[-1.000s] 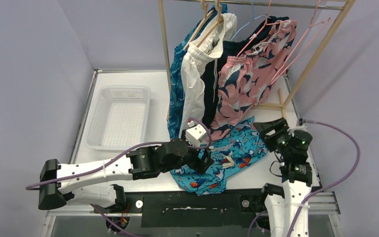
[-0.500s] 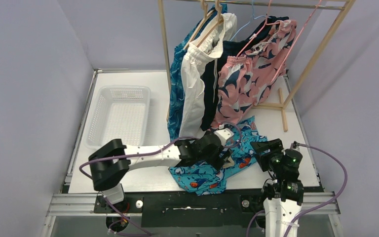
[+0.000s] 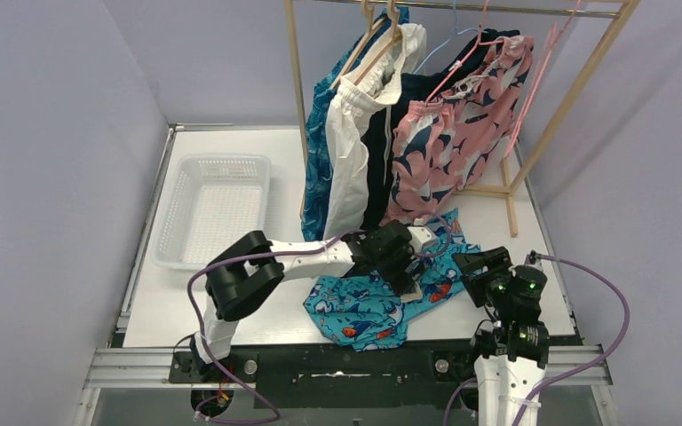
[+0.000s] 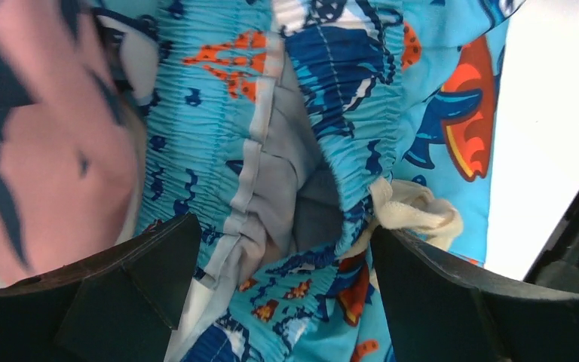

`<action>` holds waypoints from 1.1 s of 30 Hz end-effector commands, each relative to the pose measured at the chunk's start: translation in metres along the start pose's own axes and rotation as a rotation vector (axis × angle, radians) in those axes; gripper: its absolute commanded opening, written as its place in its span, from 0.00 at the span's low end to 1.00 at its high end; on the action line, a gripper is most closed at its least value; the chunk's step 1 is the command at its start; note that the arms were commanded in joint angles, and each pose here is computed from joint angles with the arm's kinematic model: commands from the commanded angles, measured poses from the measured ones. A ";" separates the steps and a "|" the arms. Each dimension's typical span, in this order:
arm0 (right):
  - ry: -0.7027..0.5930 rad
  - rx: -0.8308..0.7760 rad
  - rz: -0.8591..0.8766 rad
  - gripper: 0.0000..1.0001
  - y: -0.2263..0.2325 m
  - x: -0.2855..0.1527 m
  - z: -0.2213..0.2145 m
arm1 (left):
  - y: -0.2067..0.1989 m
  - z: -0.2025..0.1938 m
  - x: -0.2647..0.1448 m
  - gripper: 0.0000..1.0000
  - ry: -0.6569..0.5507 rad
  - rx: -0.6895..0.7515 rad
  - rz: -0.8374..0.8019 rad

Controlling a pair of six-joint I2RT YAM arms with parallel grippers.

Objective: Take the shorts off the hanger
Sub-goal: Pick up the shorts at the center of the board.

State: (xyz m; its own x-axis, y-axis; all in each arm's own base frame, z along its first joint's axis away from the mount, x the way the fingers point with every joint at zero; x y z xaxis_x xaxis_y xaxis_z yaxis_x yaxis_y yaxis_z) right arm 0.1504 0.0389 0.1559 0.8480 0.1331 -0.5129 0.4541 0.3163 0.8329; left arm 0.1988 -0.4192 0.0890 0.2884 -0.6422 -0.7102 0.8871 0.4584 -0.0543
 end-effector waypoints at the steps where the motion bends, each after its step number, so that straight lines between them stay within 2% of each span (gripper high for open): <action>1: -0.039 -0.022 0.042 0.67 0.012 -0.006 0.006 | -0.011 -0.024 0.020 0.83 0.117 0.043 -0.118; 4: -0.037 -0.016 0.042 0.67 0.011 -0.005 0.006 | -0.015 -0.049 0.031 0.83 0.177 0.015 -0.148; 5: -0.036 -0.014 0.043 0.67 0.012 -0.005 0.006 | -0.016 -0.054 0.032 0.79 0.191 0.008 -0.152; 8: -0.036 -0.012 0.043 0.67 0.012 -0.005 0.006 | -0.019 -0.064 0.030 0.53 0.224 0.002 -0.107; 11: -0.036 -0.009 0.041 0.67 0.011 -0.004 0.006 | -0.027 -0.066 0.019 0.27 0.205 0.036 -0.041; 13: -0.036 -0.008 0.039 0.67 0.011 -0.004 0.006 | -0.033 -0.057 0.007 0.13 0.149 0.047 -0.002; 16: -0.037 -0.001 0.037 0.67 0.011 -0.004 0.006 | -0.042 -0.037 -0.019 0.00 0.051 0.051 0.011; 23: -0.039 0.012 0.039 0.67 0.011 -0.005 0.006 | -0.045 -0.012 -0.089 0.00 -0.099 0.049 0.042; 33: -0.011 0.040 0.042 0.67 0.008 -0.002 0.001 | -0.038 -0.022 -0.143 0.00 -0.105 0.005 0.034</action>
State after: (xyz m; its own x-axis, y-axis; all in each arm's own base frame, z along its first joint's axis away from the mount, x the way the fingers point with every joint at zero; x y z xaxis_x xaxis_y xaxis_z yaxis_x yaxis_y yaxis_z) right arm 0.1498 0.0396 0.1563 0.8466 0.1312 -0.5158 0.4673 0.2805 0.8384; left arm 0.1187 -0.3411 0.1592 0.3377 -0.6741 -0.6569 0.8901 0.4557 -0.0101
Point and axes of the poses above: each gripper's point midway between its finger pads, its own x axis out along the fingers, its own y axis along the line the jaws close on, z = x × y, the point moved 5 cm from there along -x, back along the fingers, and after that the axes turned 7 degrees about x, right-handed, at the moved point
